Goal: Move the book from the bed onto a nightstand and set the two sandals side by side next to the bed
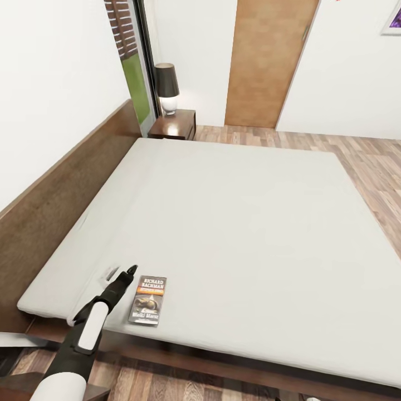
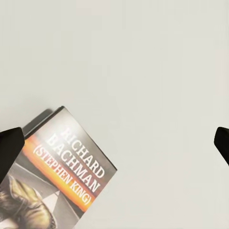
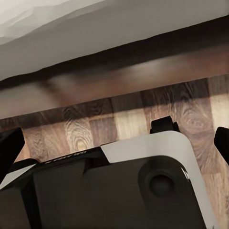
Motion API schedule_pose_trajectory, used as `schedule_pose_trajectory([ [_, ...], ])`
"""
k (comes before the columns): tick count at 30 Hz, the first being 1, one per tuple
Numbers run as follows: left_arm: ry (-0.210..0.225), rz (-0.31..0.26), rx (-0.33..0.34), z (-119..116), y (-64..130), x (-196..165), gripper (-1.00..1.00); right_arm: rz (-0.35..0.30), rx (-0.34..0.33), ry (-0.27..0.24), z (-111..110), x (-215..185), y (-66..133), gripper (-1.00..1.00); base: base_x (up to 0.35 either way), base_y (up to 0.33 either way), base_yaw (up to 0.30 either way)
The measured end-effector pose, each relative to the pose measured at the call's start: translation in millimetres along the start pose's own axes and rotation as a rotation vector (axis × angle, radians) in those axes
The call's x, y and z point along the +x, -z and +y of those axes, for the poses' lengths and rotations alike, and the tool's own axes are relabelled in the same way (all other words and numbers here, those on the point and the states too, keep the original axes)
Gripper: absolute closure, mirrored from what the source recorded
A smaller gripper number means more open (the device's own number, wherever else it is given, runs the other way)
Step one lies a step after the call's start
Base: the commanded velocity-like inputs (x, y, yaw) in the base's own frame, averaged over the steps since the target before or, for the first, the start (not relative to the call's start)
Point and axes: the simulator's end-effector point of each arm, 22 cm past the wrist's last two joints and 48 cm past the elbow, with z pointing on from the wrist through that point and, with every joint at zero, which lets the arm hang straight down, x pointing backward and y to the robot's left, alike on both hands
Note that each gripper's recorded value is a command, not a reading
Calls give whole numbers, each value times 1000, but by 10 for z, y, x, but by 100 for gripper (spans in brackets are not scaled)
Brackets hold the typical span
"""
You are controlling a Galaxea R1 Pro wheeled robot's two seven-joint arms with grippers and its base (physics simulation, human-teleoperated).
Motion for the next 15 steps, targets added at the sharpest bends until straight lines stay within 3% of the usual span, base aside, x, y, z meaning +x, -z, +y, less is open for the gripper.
schedule_pose_trajectory([
  [6,20,-57,-15,97,-3,-162,-100,0,0,0,-7,2,-21,-100,0,0,0],
  [15,24,-68,-18,114,1,-191,-100,1,1,0,-9,6,-20,-100,0,0,0],
])
